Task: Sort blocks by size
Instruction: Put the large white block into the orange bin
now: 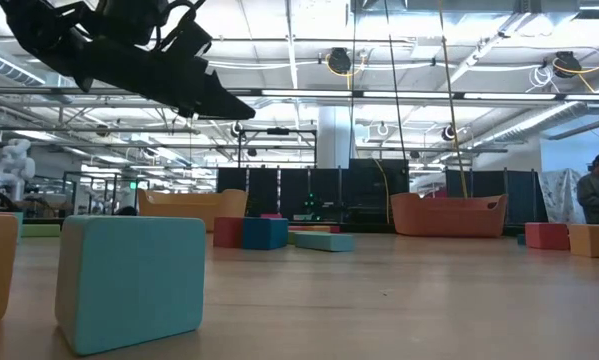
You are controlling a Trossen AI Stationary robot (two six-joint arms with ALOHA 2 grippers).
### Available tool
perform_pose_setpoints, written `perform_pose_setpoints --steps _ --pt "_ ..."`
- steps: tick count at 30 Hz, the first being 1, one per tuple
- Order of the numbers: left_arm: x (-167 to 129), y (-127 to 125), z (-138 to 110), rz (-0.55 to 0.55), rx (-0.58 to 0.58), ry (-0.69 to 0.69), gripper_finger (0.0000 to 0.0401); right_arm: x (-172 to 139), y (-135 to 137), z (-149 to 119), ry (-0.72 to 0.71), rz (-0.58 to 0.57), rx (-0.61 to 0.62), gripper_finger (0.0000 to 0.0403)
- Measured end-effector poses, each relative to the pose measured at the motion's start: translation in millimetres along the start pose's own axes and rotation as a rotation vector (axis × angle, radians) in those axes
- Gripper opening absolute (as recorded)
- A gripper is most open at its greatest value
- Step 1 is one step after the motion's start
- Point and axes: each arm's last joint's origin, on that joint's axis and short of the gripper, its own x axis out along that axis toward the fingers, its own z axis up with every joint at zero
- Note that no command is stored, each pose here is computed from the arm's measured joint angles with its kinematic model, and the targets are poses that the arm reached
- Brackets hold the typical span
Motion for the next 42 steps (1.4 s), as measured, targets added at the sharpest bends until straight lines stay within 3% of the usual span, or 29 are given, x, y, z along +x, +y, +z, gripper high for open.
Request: perform_pose_setpoints --steps 18,29,36,42 --pt "0 -1 -2 -0.006 -0.02 0.024 0.021 6 -1 -1 -0.047 -0.041 -0.008 0.0184" --pt "0 -1 -2 -0.006 -0.02 0.022 0.021 -7 -25 7 -0.182 -0.24 0.08 0.0184" --pt "0 -1 -2 -0.005 -0.02 0.021 0.021 -36 -33 -3 -0.252 -0.138 0.087 0.0184" --pt "0 -1 -2 -0.006 -0.02 0.022 0.021 -36 -36 -5 -0.309 -0.157 0.019 0.0185"
